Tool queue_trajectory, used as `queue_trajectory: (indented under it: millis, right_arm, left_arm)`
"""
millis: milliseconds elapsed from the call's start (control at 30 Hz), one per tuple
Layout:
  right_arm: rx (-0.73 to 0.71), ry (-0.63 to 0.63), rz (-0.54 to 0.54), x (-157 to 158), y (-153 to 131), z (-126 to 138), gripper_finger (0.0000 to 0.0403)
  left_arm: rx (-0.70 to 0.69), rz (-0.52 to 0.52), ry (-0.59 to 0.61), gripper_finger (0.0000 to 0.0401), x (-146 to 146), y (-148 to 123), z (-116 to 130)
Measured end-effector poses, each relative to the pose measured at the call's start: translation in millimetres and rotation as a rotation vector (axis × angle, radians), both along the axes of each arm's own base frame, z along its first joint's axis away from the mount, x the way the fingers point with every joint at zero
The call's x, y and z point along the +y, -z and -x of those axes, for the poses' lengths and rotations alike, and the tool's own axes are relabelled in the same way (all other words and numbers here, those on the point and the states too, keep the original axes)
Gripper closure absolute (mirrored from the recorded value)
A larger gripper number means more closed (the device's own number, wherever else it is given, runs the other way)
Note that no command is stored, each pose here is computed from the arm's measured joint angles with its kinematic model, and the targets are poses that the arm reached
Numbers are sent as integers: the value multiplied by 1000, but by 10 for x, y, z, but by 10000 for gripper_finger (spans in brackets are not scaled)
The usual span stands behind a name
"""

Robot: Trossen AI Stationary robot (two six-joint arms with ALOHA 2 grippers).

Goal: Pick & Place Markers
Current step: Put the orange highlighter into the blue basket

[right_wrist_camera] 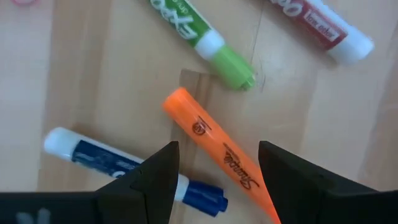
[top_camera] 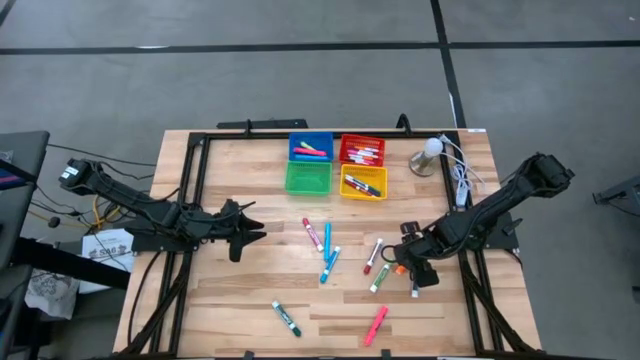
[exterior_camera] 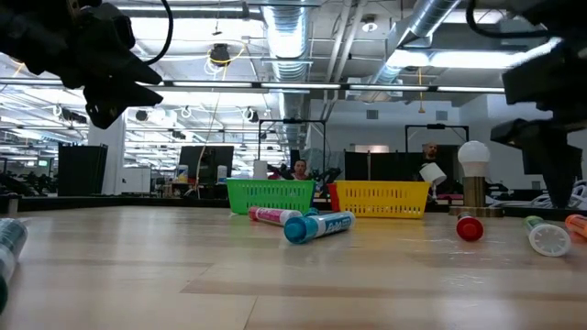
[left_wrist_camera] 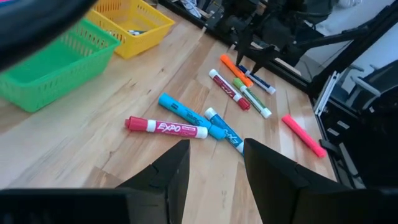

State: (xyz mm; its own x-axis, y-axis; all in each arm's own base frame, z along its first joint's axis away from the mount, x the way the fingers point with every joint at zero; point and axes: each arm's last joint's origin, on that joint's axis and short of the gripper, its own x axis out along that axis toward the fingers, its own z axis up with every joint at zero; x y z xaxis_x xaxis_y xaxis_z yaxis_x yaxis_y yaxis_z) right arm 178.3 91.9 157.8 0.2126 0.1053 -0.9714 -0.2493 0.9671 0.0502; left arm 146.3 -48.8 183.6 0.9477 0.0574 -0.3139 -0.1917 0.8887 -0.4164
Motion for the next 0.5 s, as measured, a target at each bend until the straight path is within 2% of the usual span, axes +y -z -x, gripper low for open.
queue_trajectory:
  millis: [200,500]
  right_arm:
    - [-22,43,66,-41,68,27,198]
    - [-33,40,59,-63,195,79,227]
  left_arm:
    - [-5,0,1,252,-1,-7,-2]
    - [-10,4,0,252,-2,-11,-4]
